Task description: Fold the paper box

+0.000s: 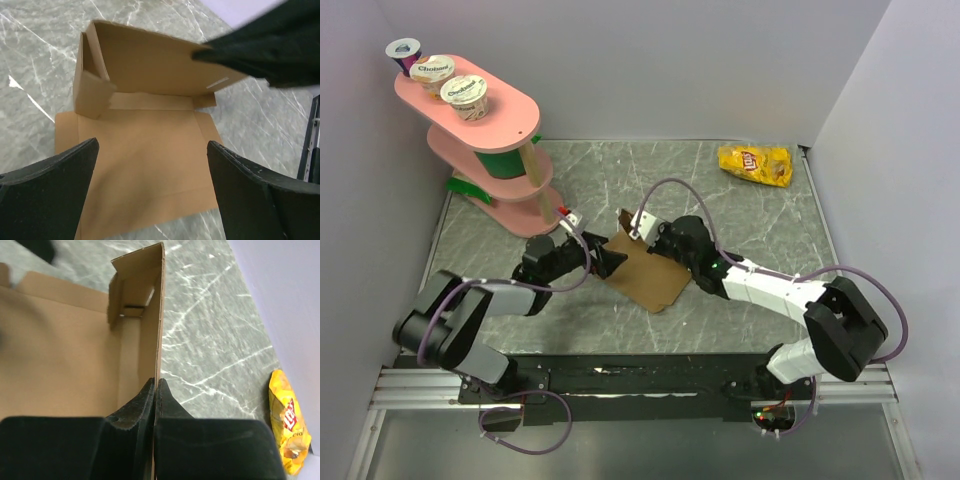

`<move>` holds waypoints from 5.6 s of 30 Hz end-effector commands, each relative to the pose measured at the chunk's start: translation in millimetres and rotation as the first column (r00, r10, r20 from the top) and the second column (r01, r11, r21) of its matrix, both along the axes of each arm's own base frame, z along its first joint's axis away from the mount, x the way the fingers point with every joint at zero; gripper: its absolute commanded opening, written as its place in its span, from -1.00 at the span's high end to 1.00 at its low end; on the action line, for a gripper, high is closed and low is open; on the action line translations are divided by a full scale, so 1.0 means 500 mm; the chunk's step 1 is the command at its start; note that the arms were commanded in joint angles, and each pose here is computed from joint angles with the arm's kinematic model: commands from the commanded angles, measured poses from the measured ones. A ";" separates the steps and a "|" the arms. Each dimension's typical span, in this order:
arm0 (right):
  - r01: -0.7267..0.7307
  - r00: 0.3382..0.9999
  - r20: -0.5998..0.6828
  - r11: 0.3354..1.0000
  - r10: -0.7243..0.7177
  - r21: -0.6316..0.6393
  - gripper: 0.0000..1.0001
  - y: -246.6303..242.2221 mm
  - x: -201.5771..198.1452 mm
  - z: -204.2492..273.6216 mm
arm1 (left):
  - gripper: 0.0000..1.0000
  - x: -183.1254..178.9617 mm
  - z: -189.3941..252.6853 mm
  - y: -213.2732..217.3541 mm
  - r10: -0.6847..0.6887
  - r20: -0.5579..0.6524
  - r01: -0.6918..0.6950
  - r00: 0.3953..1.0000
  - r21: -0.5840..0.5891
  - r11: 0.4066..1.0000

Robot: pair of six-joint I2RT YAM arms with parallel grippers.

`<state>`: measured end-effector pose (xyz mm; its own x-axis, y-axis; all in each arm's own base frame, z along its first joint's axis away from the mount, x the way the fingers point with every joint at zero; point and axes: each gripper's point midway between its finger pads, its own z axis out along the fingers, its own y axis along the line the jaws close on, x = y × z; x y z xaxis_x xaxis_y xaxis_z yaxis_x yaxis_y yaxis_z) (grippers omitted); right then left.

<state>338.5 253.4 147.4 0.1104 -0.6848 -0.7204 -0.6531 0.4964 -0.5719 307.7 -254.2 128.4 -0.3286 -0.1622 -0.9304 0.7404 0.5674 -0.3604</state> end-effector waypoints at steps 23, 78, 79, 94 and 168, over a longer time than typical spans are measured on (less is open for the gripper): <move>-0.023 0.986 -0.164 1.000 0.022 -0.004 1.00 -0.041 0.013 -0.073 | -0.71 0.255 -0.032 0.017 -0.059 -0.023 0.061 0.998 0.140 0.988; 0.114 0.982 -0.149 0.992 -0.120 -0.044 1.00 -0.075 0.033 -0.086 | -0.40 0.240 -0.007 -0.123 -0.272 -0.027 0.271 0.962 -0.034 0.962; 0.120 0.981 -0.149 0.992 -0.125 -0.039 1.00 -0.075 0.034 -0.082 | -0.36 0.240 0.001 -0.120 -0.258 -0.020 0.258 0.966 -0.030 0.966; 0.205 0.976 -0.069 0.977 -0.208 -0.050 0.68 -0.071 0.030 -0.051 | 0.37 0.222 -0.035 -0.100 0.010 -0.065 -0.005 0.998 0.076 0.997; 0.061 0.910 0.405 0.995 -0.085 0.073 0.95 0.029 -0.045 0.040 | -0.79 0.022 0.057 0.131 0.193 -0.154 -0.191 0.969 0.027 0.981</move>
